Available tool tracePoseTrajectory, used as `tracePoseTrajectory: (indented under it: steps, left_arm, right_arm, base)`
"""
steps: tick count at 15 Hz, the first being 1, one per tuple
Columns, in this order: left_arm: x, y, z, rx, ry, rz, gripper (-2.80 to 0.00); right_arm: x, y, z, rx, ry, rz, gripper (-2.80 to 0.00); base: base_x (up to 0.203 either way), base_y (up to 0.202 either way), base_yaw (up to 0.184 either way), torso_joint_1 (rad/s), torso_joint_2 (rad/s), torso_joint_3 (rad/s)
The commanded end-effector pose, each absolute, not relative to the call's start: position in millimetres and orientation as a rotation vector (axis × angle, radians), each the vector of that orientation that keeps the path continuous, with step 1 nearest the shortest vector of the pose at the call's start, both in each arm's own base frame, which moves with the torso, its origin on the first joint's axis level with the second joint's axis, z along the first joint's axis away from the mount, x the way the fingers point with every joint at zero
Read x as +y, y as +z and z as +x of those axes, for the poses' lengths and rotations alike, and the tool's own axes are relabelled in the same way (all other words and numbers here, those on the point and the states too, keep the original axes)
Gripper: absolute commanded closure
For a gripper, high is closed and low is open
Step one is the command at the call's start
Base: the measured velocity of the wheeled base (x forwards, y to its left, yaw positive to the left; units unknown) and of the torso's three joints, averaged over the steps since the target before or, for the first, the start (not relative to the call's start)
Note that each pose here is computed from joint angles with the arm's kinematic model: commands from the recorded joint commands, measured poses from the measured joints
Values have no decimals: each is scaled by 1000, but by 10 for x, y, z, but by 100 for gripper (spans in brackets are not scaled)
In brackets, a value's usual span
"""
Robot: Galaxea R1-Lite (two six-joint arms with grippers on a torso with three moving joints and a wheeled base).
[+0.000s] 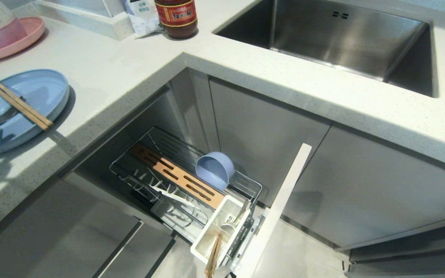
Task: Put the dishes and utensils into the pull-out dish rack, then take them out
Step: Pick up the chopsticks and place it in the cupboard
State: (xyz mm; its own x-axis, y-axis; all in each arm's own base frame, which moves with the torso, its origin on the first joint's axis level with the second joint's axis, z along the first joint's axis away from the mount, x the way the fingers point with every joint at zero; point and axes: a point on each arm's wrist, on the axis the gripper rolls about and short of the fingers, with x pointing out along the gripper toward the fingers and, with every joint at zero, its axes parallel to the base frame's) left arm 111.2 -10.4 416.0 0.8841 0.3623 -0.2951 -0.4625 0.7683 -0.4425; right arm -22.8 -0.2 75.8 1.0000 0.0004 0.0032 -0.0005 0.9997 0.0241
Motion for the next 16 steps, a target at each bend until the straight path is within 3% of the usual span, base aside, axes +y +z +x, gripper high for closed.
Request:
tracePoseTrajectory:
  steps: [1, 2, 16]
  left_arm:
    - [-150, 4049, 1342, 268, 473, -503, 0]
    - [-158, 4030, 1377, 281, 470, -500, -280]
    - [-233, 3797, 1722, 422, 484, -488, -280]
  right_arm:
    - [-2, 753, -230, -6, 2, 25, 0]
    - [-2, 753, -230, -6, 1, 25, 0]
    - [-2, 753, -230, -6, 1, 25, 0]
  base:
    - [0, 0, 0, 0, 0, 0]
    - [0, 0, 0, 0, 0, 0]
    - [0, 0, 0, 0, 0, 0]
